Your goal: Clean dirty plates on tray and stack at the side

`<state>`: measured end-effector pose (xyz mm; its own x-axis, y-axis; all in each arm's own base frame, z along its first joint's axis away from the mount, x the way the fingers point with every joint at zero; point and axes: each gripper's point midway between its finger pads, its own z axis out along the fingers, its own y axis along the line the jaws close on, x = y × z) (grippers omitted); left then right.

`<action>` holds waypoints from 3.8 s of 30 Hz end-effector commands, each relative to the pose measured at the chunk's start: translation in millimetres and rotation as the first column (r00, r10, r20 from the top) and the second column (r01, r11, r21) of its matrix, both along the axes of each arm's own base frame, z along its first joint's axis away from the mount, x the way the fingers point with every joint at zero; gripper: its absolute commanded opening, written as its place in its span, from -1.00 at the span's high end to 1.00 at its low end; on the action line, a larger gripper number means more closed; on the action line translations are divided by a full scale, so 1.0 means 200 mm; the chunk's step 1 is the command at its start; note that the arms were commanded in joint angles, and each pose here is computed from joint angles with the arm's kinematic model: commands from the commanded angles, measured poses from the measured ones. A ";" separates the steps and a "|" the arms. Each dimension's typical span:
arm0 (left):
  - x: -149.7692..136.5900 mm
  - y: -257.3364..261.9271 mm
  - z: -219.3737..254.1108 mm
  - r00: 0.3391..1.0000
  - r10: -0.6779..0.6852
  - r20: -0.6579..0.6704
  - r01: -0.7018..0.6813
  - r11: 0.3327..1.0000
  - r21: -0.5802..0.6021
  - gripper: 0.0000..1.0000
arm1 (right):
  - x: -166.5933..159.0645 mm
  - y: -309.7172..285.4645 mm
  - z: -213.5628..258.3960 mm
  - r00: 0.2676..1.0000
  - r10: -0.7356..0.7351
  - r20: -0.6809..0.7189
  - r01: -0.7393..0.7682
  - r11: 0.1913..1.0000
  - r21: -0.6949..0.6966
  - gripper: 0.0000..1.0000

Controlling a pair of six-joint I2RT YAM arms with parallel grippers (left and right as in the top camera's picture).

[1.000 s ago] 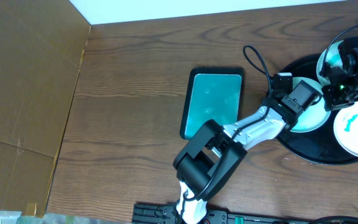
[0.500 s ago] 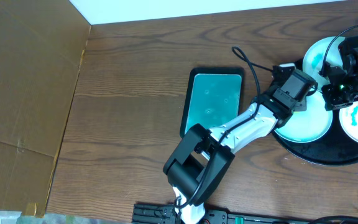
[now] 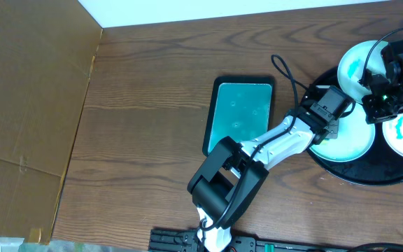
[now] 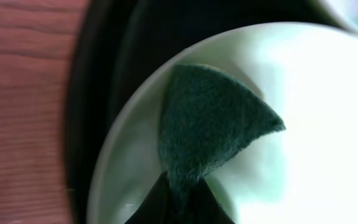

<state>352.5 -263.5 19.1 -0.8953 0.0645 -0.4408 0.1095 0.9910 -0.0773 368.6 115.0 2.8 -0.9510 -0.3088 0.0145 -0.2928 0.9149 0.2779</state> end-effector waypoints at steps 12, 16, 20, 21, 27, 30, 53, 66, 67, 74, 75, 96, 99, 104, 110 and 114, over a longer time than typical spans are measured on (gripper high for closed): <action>0.03 -0.03 0.38 0.984 0.177 0.032 -0.162 0.950 -0.267 0.86 | 0.01 -0.02 -0.04 0.992 -0.123 -0.018 0.121 0.991 -0.052 0.98; -0.01 -0.04 0.27 0.967 0.250 -0.053 -0.255 0.924 -0.284 0.85 | 0.01 0.00 -0.04 0.976 -0.213 -0.038 0.211 0.977 -0.040 0.98; -0.05 -0.09 0.11 0.950 0.287 -0.125 -0.311 0.913 -0.263 0.86 | 0.01 0.02 -0.03 0.957 -0.284 -0.065 0.282 0.959 -0.026 0.99; -0.06 -0.11 0.08 0.951 0.281 -0.128 -0.305 0.917 -0.259 0.86 | 0.01 0.02 -0.03 0.953 -0.296 -0.069 0.295 0.955 -0.025 0.98; -0.08 -0.09 -0.05 0.948 0.289 -0.133 -0.310 0.931 -0.194 0.86 | 0.02 0.03 -0.03 0.929 -0.362 -0.078 0.361 0.932 -0.032 0.96; -0.06 0.04 -0.08 0.935 0.349 -0.057 -0.353 0.932 -0.079 0.86 | 0.02 0.03 -0.03 0.929 -0.362 -0.077 0.360 0.932 -0.028 0.96; 0.01 -0.04 0.33 0.942 0.335 0.038 -0.313 0.911 -0.268 0.86 | 0.05 0.03 -0.03 0.932 -0.357 -0.058 0.357 0.934 -0.022 0.98; -0.03 0.04 -0.09 0.920 0.391 -0.033 -0.393 0.914 -0.101 0.86 | 0.05 0.03 -0.03 0.932 -0.358 -0.055 0.358 0.934 -0.020 0.98; -0.03 0.09 -0.09 0.913 0.409 0.001 -0.408 0.911 -0.058 0.86 | 0.05 0.03 -0.03 0.932 -0.358 -0.055 0.357 0.934 -0.020 0.98; 0.05 0.34 0.05 0.892 0.384 0.239 -0.426 0.891 0.157 0.86 | 0.05 0.03 -0.03 0.939 -0.340 -0.049 0.340 0.940 -0.017 0.98; 0.06 0.35 0.08 0.890 0.377 0.256 -0.424 0.891 0.163 0.86 | 0.05 0.03 -0.03 0.940 -0.336 -0.048 0.336 0.942 -0.016 0.98; 0.02 0.91 0.76 0.749 0.608 0.264 -0.619 0.784 -0.048 0.85 | 0.16 0.00 0.50 0.911 -0.095 0.401 0.203 0.951 -0.235 0.98; -0.03 1.07 0.71 0.723 0.655 0.220 -0.675 0.738 0.023 0.86 | 0.18 -0.03 0.60 0.868 -0.027 0.495 0.227 0.909 -0.348 0.98; -0.07 1.24 0.66 0.673 0.727 0.138 -0.738 0.674 0.046 0.86 | 0.20 -0.02 0.84 0.752 0.161 0.639 0.280 0.799 -0.531 0.98; -0.08 1.35 0.63 0.680 0.730 0.064 -0.733 0.679 0.051 0.86 | 0.19 0.07 1.12 0.615 0.494 0.614 0.280 0.592 -0.756 0.98; -0.08 1.43 0.61 0.686 0.727 0.027 -0.728 0.684 0.053 0.86 | 0.18 0.15 1.31 0.538 0.653 0.533 0.337 0.413 -0.846 0.98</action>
<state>339.3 16.7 146.2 -0.6235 -0.6026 -0.4980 -0.6817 0.7310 -0.0311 407.5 158.1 209.0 -0.6478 -0.6622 -0.3767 -0.1897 0.6191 -0.7620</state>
